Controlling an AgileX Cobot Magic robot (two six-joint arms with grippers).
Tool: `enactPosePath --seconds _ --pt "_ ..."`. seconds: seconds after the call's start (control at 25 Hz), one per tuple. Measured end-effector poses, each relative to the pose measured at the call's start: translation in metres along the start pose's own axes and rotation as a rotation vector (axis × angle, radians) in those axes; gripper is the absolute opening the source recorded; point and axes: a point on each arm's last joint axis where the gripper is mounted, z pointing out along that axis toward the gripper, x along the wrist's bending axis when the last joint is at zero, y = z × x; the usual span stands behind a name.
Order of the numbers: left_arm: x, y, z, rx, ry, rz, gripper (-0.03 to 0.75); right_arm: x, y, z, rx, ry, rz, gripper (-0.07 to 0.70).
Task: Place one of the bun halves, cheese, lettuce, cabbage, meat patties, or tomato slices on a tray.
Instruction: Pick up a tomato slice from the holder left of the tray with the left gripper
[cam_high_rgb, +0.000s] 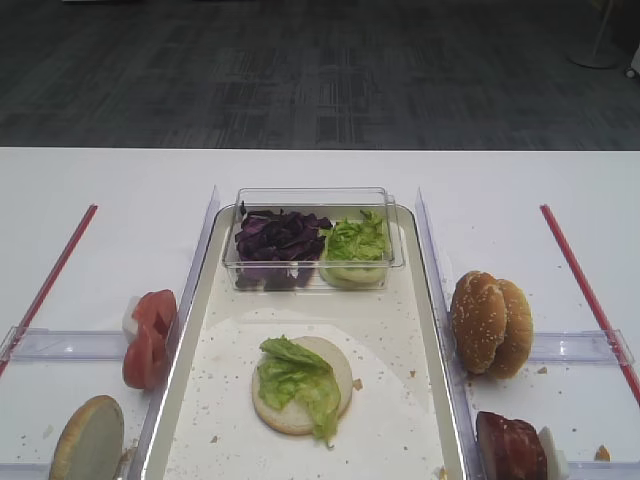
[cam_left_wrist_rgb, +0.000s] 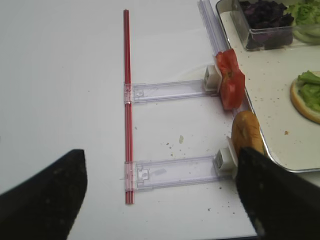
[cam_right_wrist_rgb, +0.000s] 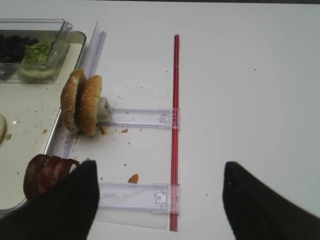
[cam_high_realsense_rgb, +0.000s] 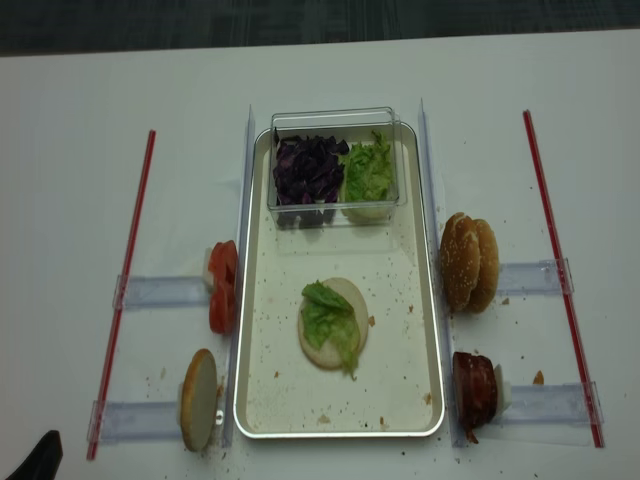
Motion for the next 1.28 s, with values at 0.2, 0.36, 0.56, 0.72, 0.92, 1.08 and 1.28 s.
enactPosePath --seconds 0.2,0.36,0.56,0.72,0.92,1.08,1.28 --pt "0.0 0.0 0.0 0.0 0.0 0.002 0.563 0.0 0.0 0.0 0.0 0.0 0.0 0.542" --pt "0.0 0.001 0.0 -0.007 -0.004 0.009 0.563 0.0 0.0 0.0 0.0 0.0 0.0 0.542" --pt "-0.003 0.018 0.004 -0.012 -0.025 0.024 0.563 0.0 0.0 0.0 0.0 0.0 0.002 0.542" --pt "-0.005 0.04 0.019 0.045 -0.039 0.034 0.563 0.0 0.0 0.0 0.0 0.0 0.002 0.542" --pt "-0.007 0.069 0.047 0.149 -0.038 0.033 0.563 0.0 0.0 0.0 0.0 0.0 0.002 0.542" --pt "-0.009 0.092 0.077 0.264 -0.037 0.032 0.563 0.0 0.0 0.0 0.0 0.0 0.002 0.542" --pt "-0.011 0.116 0.12 0.422 -0.043 0.021 0.563 0.0 0.0 0.0 0.0 0.0 0.002 0.542"
